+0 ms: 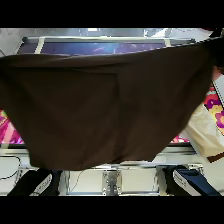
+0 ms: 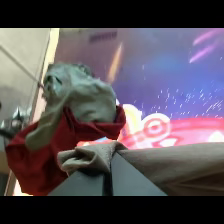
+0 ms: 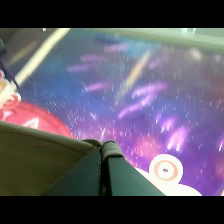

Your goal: Fold the shirts.

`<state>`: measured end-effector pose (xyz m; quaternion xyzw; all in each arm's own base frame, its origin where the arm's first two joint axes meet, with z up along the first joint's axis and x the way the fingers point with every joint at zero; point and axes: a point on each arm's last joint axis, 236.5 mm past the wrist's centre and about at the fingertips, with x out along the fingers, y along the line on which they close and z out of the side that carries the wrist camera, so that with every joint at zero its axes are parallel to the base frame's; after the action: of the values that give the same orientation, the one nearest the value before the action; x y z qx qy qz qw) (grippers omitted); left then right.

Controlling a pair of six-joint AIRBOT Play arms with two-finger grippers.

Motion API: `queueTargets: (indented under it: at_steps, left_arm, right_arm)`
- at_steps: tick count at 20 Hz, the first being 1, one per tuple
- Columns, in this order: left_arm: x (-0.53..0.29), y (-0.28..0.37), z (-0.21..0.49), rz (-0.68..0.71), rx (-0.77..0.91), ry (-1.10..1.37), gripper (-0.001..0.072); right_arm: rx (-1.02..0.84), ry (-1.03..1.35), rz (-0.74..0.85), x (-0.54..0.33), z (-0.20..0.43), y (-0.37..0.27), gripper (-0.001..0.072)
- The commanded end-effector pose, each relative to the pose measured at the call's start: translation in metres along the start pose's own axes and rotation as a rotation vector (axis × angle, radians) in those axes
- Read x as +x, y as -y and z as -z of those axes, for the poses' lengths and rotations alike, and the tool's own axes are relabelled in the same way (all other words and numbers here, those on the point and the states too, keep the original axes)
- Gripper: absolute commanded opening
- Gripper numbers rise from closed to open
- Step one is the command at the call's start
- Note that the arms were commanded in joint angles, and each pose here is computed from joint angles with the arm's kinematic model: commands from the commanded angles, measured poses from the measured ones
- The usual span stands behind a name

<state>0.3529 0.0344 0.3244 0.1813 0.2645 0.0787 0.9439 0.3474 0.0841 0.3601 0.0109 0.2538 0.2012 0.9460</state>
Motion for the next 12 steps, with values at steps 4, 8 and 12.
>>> queueTargets:
  at_steps: [4,8,12]
  left_arm:
    - [0.219,0.066,0.089,0.052,0.049,-0.365,0.001]
    - [0.298,0.117,0.158,0.113,0.123,-0.498,0.001]
    - [0.323,0.133,0.173,0.133,0.139,-0.495,0.0011]
  right_arm:
    - [0.208,-0.465,-0.042,0.206,0.123,0.084,0.0012]
    - [0.331,-0.626,-0.063,0.297,0.213,0.112,0.0012]
    - [0.386,-0.617,-0.046,0.333,0.239,0.126,0.0013]
